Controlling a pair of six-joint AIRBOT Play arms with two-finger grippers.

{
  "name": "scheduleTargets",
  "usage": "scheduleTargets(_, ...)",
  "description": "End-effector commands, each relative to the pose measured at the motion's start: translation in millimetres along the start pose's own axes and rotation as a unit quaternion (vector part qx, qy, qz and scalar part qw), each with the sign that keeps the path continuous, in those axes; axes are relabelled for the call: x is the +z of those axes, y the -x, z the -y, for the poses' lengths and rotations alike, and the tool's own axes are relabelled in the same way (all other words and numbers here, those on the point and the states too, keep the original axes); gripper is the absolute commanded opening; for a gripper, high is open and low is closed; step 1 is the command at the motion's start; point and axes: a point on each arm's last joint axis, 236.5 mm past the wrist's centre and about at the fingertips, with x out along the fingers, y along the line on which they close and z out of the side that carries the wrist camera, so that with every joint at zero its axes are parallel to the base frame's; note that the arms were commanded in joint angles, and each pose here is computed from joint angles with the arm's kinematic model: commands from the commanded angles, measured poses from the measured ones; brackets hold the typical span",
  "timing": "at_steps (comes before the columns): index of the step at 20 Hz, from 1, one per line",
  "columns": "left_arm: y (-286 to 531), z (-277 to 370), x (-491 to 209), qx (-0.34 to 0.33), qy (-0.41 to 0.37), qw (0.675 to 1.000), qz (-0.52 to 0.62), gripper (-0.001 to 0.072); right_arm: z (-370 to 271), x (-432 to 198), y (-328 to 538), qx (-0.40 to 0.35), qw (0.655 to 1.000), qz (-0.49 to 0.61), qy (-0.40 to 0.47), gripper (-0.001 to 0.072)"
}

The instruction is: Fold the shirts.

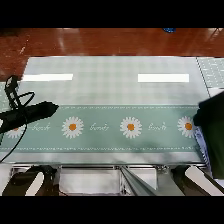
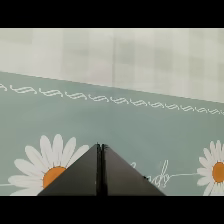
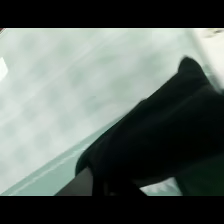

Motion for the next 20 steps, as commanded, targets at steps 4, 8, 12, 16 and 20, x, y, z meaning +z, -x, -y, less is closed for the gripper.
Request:
scheduleTargets(4,0,-1,6,0.002,0.001,1.000,0.013,0.0019,145,-109,31,-0.232,0.954,-0.082,-0.172,0.0022)
scheduleTargets(8,0,-2,8,0.003,0.001,1.000,0.018,0.0020,186,-174,27,-0.325,0.902,-0.144,-0.247,0.0228)
scheduleTargets(12,1,-3,18,0.005,0.000,0.999,0.038,0.0020,171,-136,-9,-0.252,0.933,-0.106,-0.233,0.0409)
scheduleTargets(16,23,15,89,0.004,-0.041,0.989,0.139,0.0019,72,-36,-55,-0.029,0.988,-0.021,-0.149,0.0110)
scheduleTargets(20,36,79,164,-0.034,-0.134,0.982,0.128,0.0018,-113,-1,-88,0.171,0.980,-0.001,0.098,0.0023)
